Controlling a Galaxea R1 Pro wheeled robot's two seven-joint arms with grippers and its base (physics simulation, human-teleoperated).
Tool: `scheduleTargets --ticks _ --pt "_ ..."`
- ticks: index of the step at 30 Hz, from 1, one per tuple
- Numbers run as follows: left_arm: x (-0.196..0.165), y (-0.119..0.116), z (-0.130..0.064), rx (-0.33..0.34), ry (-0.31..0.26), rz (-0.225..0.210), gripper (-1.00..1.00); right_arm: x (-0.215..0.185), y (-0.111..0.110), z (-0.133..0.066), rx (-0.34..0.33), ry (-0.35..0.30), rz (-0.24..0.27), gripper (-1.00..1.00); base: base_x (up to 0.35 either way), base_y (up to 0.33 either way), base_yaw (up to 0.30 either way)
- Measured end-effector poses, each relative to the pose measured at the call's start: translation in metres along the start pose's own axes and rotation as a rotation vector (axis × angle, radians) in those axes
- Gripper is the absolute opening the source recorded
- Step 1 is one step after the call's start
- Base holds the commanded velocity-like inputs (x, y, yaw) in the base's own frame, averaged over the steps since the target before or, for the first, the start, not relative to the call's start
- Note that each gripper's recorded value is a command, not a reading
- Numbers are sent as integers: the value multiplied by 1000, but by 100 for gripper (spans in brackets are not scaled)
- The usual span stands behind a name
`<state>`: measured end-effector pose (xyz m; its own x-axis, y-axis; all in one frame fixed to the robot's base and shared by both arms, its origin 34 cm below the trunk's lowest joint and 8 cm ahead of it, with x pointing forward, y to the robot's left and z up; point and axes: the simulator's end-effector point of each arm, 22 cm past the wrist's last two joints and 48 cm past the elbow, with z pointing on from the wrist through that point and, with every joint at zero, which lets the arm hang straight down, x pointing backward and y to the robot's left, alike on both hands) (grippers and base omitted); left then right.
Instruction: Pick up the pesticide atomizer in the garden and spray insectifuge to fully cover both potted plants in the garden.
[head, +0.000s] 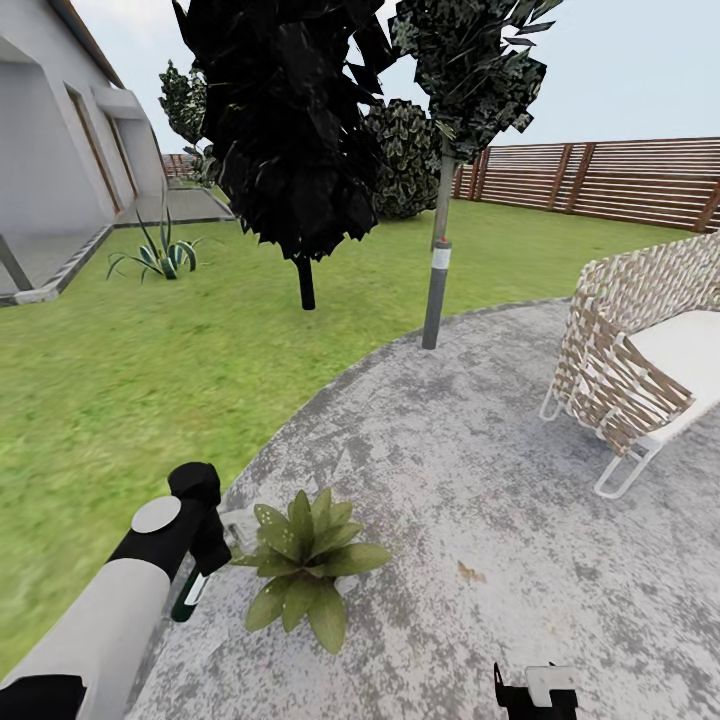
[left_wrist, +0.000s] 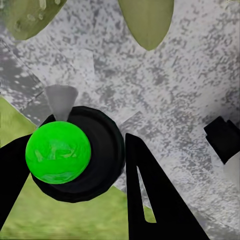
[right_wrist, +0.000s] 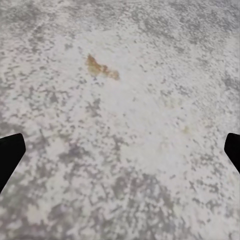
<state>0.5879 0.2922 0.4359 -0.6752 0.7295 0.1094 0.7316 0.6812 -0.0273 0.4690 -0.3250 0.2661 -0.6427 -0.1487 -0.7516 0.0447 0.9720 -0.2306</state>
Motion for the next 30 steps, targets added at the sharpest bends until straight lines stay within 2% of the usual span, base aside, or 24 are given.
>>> scheduleTargets --ticks 18,26,30 --pt "-5 4 0 -34 -6 5 -100 0 1 0 -2 0 0 100 2 -6 242" --pt "-6 3 1 -33 -6 7 -100 0 1 0 -2 -1 0 100 95 -220 31" --pt "-6 3 1 -32 -6 7 -100 0 1 0 -2 0 0 100 -83 -263 5"
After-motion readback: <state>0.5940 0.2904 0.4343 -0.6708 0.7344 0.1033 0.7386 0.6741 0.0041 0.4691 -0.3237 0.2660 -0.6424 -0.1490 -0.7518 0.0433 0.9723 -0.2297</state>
